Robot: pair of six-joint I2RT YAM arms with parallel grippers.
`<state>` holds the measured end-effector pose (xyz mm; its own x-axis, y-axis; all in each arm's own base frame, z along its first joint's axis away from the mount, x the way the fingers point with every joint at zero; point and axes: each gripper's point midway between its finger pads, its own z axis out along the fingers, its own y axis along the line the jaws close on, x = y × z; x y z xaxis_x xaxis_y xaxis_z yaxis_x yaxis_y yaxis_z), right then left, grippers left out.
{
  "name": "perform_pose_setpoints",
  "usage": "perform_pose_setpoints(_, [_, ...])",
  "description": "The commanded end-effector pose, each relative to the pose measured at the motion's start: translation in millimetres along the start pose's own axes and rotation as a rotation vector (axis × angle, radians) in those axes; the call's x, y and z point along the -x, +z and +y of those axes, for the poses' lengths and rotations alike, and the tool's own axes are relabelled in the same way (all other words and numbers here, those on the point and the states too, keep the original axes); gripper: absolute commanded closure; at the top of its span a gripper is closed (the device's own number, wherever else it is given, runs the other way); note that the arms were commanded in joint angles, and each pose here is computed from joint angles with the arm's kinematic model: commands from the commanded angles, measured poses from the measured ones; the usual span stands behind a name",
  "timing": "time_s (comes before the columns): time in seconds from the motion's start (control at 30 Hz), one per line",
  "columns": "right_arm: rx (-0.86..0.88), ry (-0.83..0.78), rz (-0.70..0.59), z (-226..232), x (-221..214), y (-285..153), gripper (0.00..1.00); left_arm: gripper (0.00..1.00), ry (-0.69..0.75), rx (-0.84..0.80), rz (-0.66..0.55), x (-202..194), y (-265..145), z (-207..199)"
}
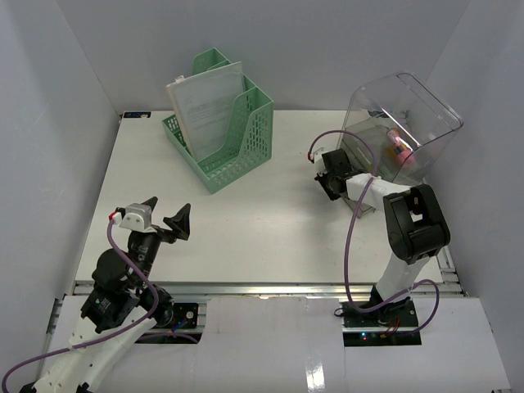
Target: Organize the desk
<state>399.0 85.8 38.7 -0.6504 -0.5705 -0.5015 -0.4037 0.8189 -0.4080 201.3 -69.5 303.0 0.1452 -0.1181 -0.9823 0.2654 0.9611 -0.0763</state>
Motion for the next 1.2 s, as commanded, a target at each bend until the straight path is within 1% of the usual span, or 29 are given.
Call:
perform_pose_setpoints(0.0, [-0.289,0.054,-0.034,-53,9,-3,0.74,0.02,-0.001,-0.009,0.007,-3,3,-3])
perform_pose_setpoints(0.13, [-0.313,0.02,-0.021,-56,7,1,0.68,0.02,-0.001,-0.008,0.009,-3,3,-3])
perform_pose_setpoints(0.47, [-0.372,-0.003,-0.02,-71,9,1,0.61,0.02,-0.003,-0.009,0.004,-2,2,-3])
perform_pose_setpoints(0.63, [-0.376,-0.004,-0.014,-77,4,0,0.57,0.02,-0.004,-0.011,0.004,-2,2,-3])
perform_pose_setpoints(0.73, [-0.345,-0.012,-0.025,-73,5,-1,0.57,0.02,-0.006,-0.012,0.003,-2,2,-3])
perform_pose_setpoints(0.8, [-0.209,-0.035,-0.053,-54,11,-1,0.56,0.02,-0.005,-0.011,0.003,-2,2,-3])
perform_pose_setpoints(0.83, [-0.114,-0.063,-0.046,-41,11,-4,0.55,0.02,-0.004,-0.012,0.004,-2,2,-3])
perform_pose_setpoints(0.87, [0.017,-0.094,-0.071,-22,17,-11,0.52,0.02,-0.005,-0.013,0.004,-2,2,-3])
perform_pose_setpoints(0.9, [0.154,-0.133,-0.112,-2,25,-22,0.39,0.02,-0.006,-0.013,0.004,-2,2,-3])
perform_pose_setpoints(0.93, [0.238,-0.173,-0.118,7,25,-37,0.1,0.02,-0.006,-0.016,0.005,-2,2,-4])
perform_pose_setpoints(0.97, [0.353,-0.183,-0.181,24,35,-51,0.1,0.02,-0.005,-0.019,0.006,-3,2,-5])
perform_pose_setpoints(1.0, [0.428,-0.189,-0.239,34,44,-67,0.1,0.02,-0.005,-0.025,0.009,-3,3,-6])
perform_pose_setpoints(1.1, [0.487,-0.189,-0.374,36,66,-105,0.1,0.02,-0.005,-0.055,0.02,-6,4,-12])
perform_pose_setpoints(1.17, [0.485,-0.189,-0.469,29,83,-133,0.1,0.02,-0.007,-0.11,0.032,-8,5,-22])
